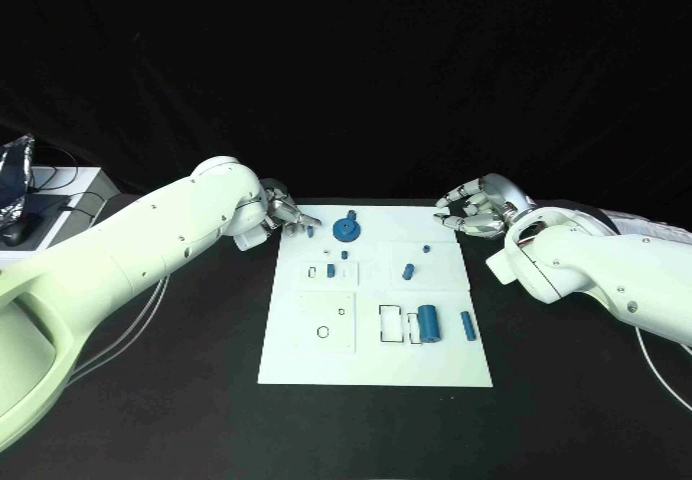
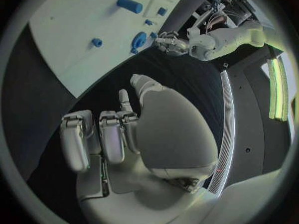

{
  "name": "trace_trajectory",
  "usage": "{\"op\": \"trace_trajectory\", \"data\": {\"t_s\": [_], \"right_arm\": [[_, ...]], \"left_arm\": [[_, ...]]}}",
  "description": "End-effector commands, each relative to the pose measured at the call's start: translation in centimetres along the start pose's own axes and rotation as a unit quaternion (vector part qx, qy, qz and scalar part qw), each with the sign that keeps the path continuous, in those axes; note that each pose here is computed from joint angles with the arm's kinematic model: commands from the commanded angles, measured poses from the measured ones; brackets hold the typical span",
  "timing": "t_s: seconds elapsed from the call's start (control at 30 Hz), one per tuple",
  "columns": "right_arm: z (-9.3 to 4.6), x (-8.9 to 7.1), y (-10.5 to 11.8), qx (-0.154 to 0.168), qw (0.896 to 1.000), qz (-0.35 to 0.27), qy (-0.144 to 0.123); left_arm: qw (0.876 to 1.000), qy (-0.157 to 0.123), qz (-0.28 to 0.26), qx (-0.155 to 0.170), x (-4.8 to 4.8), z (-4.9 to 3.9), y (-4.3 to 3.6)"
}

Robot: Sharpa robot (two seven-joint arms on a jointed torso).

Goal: Assemble the parts on the task board

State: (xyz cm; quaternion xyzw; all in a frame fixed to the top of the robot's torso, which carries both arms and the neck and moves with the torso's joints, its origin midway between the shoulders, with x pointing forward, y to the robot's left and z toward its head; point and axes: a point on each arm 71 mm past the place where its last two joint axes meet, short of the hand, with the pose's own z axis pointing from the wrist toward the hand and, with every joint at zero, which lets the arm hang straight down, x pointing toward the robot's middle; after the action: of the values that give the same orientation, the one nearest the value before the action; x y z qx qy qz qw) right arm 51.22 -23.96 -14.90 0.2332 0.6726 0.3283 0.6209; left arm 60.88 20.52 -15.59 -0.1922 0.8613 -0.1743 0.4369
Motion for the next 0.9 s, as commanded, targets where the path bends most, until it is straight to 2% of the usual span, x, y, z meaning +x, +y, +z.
{"op": "trace_trajectory", "data": {"t_s": [0.03,0.4,0.9], "right_arm": [[0.02,0.06,0.19,-0.008,1.000,-0.003,0.001],[0.08,0.09,0.20,-0.007,1.000,-0.004,0.002],[0.11,0.12,0.19,-0.006,1.000,-0.004,0.002]], "left_arm": [[1.000,0.014,0.001,0.006,0.26,0.03,-0.32],[1.000,0.010,-0.022,0.010,0.27,0.09,-0.34],[0.999,0.020,-0.028,0.013,0.46,0.13,-0.42]]}}
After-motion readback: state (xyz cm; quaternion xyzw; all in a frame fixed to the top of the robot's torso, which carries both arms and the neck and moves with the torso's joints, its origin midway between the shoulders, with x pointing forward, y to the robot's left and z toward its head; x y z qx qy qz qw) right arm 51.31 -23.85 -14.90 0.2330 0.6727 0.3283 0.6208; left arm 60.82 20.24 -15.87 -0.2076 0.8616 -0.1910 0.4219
